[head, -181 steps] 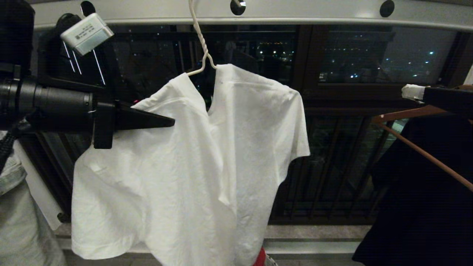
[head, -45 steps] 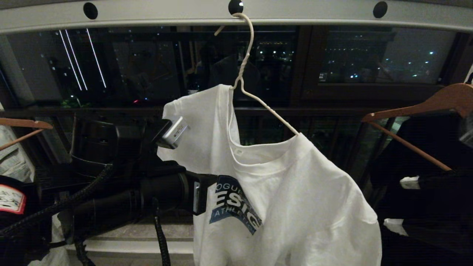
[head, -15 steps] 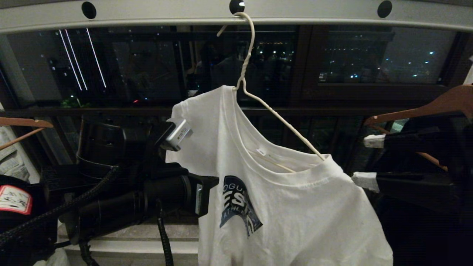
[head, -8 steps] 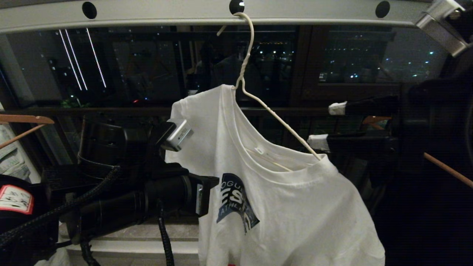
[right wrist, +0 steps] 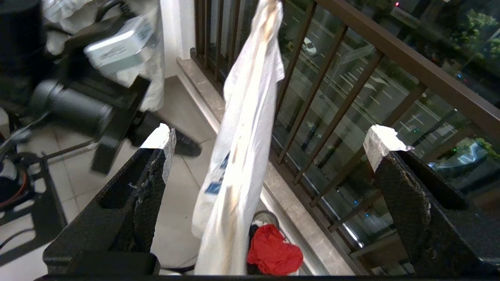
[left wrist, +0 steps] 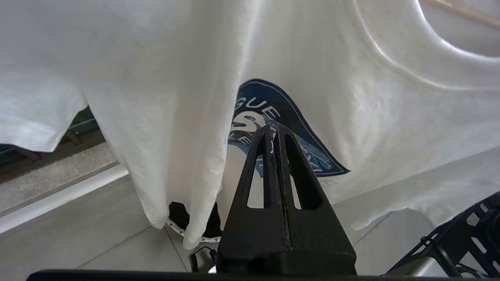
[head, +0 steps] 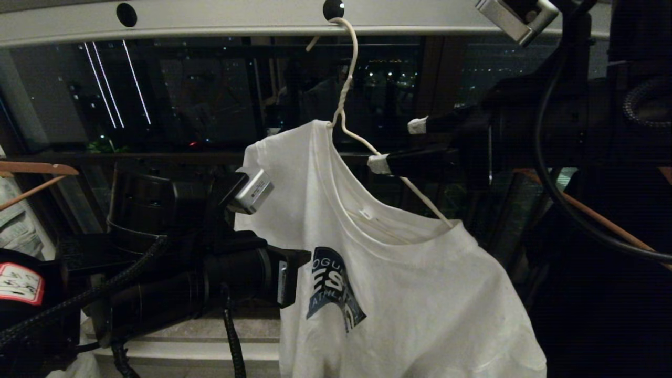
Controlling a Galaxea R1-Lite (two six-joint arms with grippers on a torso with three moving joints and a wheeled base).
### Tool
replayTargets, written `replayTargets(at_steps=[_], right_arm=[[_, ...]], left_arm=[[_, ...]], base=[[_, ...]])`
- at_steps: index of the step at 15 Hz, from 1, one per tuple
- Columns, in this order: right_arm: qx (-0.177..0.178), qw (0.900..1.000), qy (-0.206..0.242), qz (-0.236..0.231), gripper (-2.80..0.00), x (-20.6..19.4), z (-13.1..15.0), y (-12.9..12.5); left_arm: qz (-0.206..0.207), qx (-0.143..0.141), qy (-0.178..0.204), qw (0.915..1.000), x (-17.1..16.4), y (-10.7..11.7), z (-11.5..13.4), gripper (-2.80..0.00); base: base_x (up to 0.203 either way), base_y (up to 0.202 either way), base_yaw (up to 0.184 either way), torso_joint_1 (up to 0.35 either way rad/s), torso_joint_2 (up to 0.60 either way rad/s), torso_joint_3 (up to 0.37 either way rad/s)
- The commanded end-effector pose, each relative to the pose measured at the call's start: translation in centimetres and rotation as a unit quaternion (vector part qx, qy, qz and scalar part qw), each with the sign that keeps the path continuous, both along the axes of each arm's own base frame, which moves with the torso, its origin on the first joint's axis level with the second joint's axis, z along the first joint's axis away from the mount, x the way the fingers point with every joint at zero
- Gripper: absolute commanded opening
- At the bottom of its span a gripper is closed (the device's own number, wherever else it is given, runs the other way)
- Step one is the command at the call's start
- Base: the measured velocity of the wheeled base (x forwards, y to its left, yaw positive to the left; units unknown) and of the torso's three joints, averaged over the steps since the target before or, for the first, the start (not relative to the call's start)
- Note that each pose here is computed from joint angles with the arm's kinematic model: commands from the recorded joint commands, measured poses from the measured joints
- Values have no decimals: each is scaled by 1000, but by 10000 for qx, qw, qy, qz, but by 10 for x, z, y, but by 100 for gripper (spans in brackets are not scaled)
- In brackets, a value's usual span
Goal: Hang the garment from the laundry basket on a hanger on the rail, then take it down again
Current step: Take the clothes off the clothes rack
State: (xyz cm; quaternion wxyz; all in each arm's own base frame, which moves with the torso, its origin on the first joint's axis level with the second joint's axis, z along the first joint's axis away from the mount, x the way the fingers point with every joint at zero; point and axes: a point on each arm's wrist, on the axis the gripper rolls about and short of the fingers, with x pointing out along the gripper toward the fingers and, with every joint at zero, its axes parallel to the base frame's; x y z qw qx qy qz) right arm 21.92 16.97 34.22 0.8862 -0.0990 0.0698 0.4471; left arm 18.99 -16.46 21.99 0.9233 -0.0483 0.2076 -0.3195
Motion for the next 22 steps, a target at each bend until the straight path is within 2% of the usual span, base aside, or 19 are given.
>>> replayTargets(at_steps=[1,5,6,15,18,21,22], right_arm=[[-80,9999,102,31,0,16,-8,13],[-102,9998,125,97,0,20,-10,22],[-109,9998,133,96,-280,21,-10,23],[-72,9999,78,88,-280,20,-6,23],[-82,9999,88,73,-280,20,-6,22],[-87,9999,94,73,-280,20,-6,22],[-82,9999,89,73,-280,20,-5,22]], left_arm=[[4,-24,-18,10000,0,0,1,-280],[1,-36,-43,10000,-1,1,2,-280],[1,-44,-52,10000,-1,1,3,-280],[44,-110,-148,9998,-4,5,9,-280],[69,-220,-268,9994,-9,10,18,-280],[408,-204,-418,9981,-5,32,31,-280],[514,-87,-286,9982,-5,41,35,-280]], base=[[0,0,0,0,0,0],[0,0,0,0,0,0],[0,0,0,0,0,0],[0,0,0,0,0,0],[0,0,0,0,0,0],[0,0,0,0,0,0],[0,0,0,0,0,0]])
